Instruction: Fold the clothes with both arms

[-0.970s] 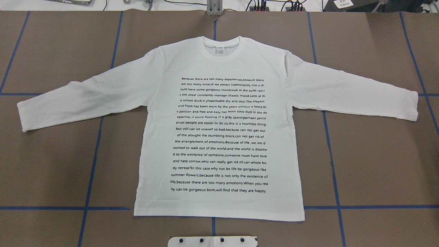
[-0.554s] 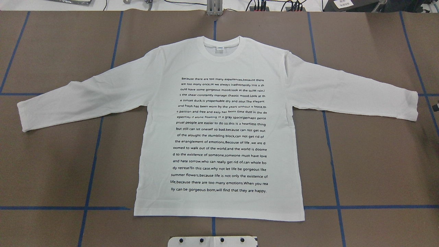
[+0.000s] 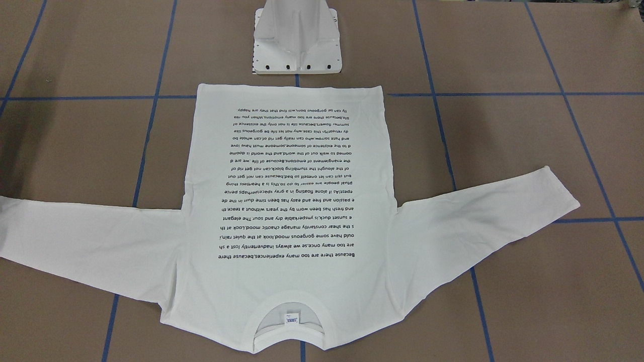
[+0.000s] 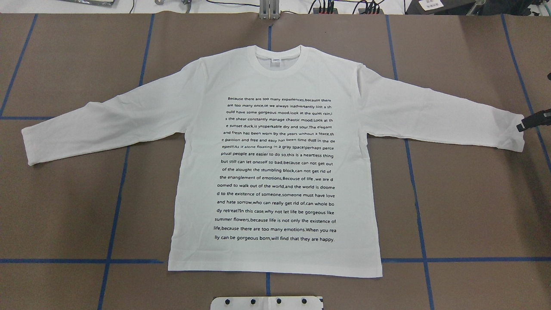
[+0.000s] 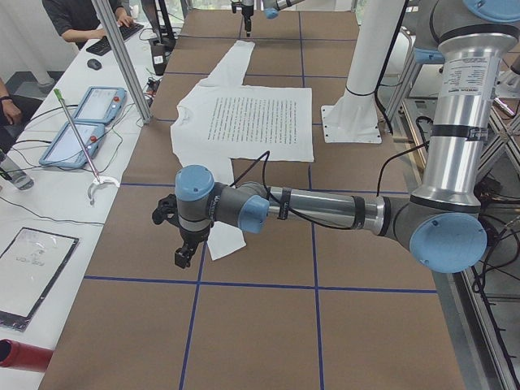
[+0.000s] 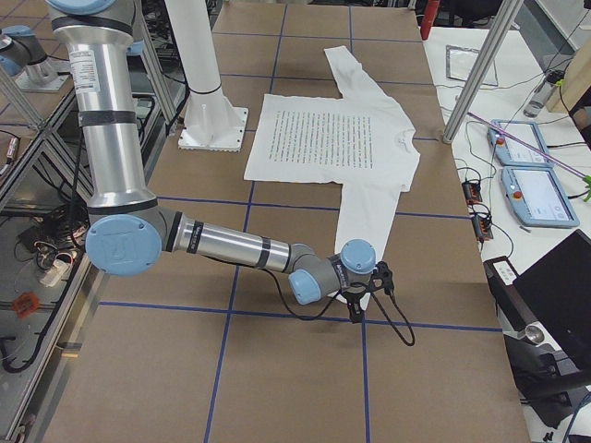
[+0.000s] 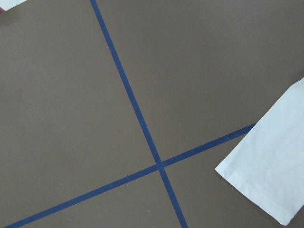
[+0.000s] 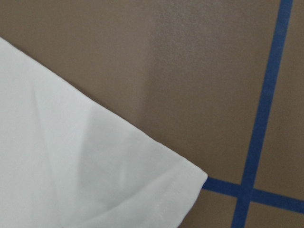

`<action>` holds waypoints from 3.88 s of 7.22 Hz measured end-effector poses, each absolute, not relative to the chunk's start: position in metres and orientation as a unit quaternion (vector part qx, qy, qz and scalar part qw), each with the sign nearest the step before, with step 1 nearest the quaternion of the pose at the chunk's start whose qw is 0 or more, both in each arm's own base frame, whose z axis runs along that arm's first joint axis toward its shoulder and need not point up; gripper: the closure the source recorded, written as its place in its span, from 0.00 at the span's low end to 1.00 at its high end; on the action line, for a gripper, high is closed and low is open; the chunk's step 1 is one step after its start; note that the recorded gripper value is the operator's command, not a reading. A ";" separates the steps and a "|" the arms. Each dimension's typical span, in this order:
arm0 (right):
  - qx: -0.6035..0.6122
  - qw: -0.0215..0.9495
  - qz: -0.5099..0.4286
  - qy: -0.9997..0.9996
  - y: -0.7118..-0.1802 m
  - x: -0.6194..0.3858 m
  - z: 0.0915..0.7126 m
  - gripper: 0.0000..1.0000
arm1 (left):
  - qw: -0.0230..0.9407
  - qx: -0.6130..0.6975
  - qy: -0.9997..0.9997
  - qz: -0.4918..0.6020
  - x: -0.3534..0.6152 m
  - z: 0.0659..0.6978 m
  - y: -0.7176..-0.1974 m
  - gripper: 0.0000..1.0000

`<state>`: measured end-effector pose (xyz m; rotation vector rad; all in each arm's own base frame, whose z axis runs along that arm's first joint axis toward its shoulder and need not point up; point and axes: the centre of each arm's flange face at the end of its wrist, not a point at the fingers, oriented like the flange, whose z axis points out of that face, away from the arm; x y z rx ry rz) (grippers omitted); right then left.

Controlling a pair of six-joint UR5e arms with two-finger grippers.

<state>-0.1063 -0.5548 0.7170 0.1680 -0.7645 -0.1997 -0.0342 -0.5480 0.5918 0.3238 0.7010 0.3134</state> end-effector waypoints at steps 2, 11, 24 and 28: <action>0.080 0.922 -0.102 -0.364 -0.559 -0.116 0.720 0.12 | 0.914 0.160 0.341 0.153 -0.034 0.589 -0.548 0.00; 0.074 0.919 -0.104 -0.374 -0.563 -0.120 0.719 1.00 | 0.913 0.166 0.340 0.154 -0.034 0.579 -0.555 0.00; 0.059 0.780 0.008 -0.623 -0.639 -0.268 0.193 1.00 | 0.911 0.175 0.339 0.155 -0.034 0.573 -0.561 0.00; 0.102 0.760 -0.001 -0.642 -0.586 -0.389 0.077 1.00 | 0.913 0.169 0.340 0.151 -0.035 0.579 -0.559 0.00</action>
